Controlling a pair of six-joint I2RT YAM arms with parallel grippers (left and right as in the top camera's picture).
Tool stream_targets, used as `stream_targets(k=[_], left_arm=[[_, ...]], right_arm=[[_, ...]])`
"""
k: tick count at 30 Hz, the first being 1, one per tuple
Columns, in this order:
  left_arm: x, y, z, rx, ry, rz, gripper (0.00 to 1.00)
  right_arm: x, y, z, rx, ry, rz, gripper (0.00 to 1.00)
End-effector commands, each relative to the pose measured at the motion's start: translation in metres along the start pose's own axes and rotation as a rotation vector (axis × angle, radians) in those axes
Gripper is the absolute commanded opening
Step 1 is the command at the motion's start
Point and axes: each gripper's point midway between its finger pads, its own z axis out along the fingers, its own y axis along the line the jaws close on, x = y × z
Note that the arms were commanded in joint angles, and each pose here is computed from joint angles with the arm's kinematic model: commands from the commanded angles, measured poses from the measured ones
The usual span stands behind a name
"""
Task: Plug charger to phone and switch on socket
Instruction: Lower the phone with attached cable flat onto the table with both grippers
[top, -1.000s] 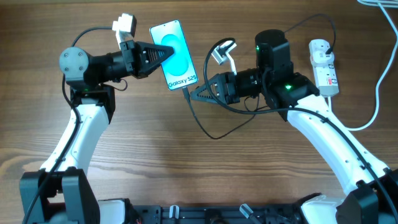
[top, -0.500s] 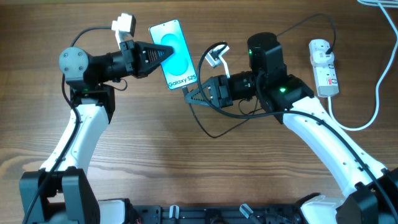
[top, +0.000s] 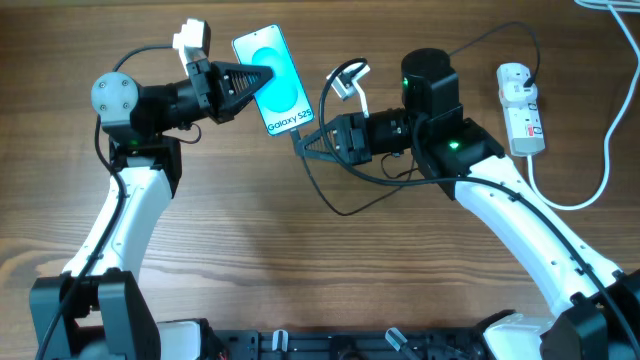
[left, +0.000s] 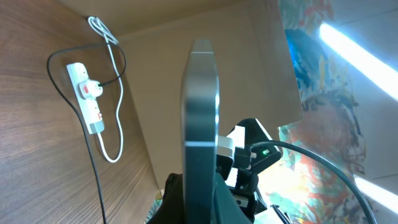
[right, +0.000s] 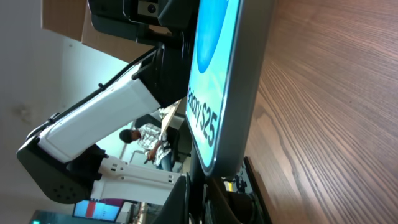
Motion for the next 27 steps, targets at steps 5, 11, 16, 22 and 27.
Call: stream_targets(k=[5, 11, 16, 22, 27], left_arm=[[0.034, -0.010, 0.002, 0.014, 0.191, 0.031, 0.04], [0.031, -0.004, 0.002, 0.013, 0.185, 0.041, 0.04], [0.031, 0.018, 0.003, 0.007, 0.197, 0.083, 0.04], [0.028, 0.080, 0.003, -0.068, 0.159, -0.011, 0.04], [0.021, 0.173, -0.008, -0.370, 0.003, -0.103, 0.04]], right_arm=[[-0.009, -0.001, 0.000, 0.024, -0.037, -0.041, 0.11], [-0.008, -0.004, -0.002, 0.032, -0.035, -0.049, 0.79], [-0.011, -0.027, -0.007, 0.141, -0.073, -0.070, 0.85], [-0.014, -0.075, -0.033, 0.369, -0.127, -0.071, 0.85], [-0.015, -0.091, -0.043, 0.461, -0.142, -0.086, 0.86]])
